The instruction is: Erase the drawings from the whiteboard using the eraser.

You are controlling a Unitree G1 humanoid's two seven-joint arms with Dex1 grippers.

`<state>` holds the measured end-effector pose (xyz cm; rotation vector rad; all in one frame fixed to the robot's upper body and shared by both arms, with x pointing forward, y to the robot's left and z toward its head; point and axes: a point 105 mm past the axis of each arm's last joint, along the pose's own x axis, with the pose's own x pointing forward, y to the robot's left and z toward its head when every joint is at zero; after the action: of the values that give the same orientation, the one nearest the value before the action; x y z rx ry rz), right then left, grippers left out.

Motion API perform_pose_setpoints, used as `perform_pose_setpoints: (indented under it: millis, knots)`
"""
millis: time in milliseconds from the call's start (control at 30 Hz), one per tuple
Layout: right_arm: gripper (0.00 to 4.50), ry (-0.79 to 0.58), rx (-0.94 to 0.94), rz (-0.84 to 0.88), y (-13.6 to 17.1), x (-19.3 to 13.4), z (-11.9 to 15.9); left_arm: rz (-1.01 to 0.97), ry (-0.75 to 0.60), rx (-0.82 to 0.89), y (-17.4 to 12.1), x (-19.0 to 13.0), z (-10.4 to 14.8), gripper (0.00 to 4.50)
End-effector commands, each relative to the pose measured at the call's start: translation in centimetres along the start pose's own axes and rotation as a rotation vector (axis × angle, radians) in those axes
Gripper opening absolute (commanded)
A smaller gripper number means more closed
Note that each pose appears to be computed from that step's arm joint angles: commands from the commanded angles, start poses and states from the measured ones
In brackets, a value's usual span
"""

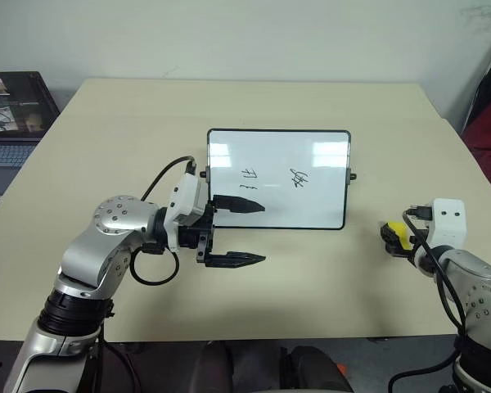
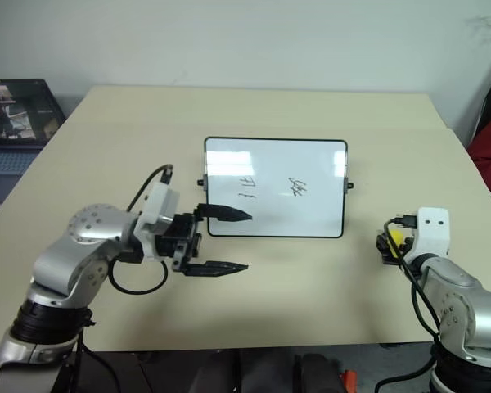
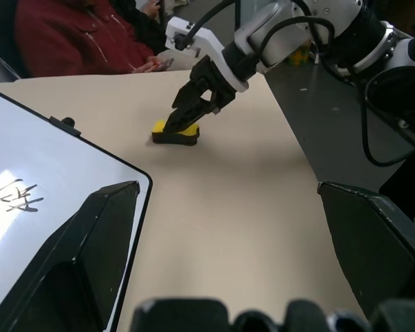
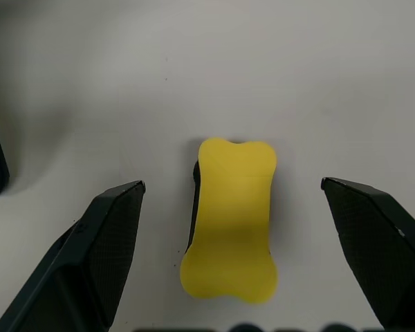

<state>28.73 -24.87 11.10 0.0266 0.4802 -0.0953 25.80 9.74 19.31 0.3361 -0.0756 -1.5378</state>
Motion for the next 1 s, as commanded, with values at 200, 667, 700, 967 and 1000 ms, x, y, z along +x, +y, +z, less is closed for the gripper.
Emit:
perform_pose_setpoints:
  millis: [200,667,700,967,1000]
  knots:
    - [4.48,-0.047,-0.015,-0.005,-0.4,0.6,1.2,-0.008,-0.016,0.049,-0.2,0.5,1.1,4.5]
    - [3.15,-0.031,-0.018,0.004,-0.2,1.5,0.4,0.005,-0.015,0.045,0.2,0.4,1.3,4.5]
    - [2.79,-0.032,-0.017,0.003,-0.2,1.6,0.4,0.006,-0.016,0.044,0.1,0.4,1.3,4.5]
    - [1.04,-0.031,-0.008,0.013,0.0,2.1,0.4,0.012,-0.015,0.036,0.0,0.5,1.1,4.5]
    - [1.04,-0.032,-0.006,0.013,0.0,2.1,0.4,0.014,-0.015,0.033,0.1,0.5,1.0,4.5]
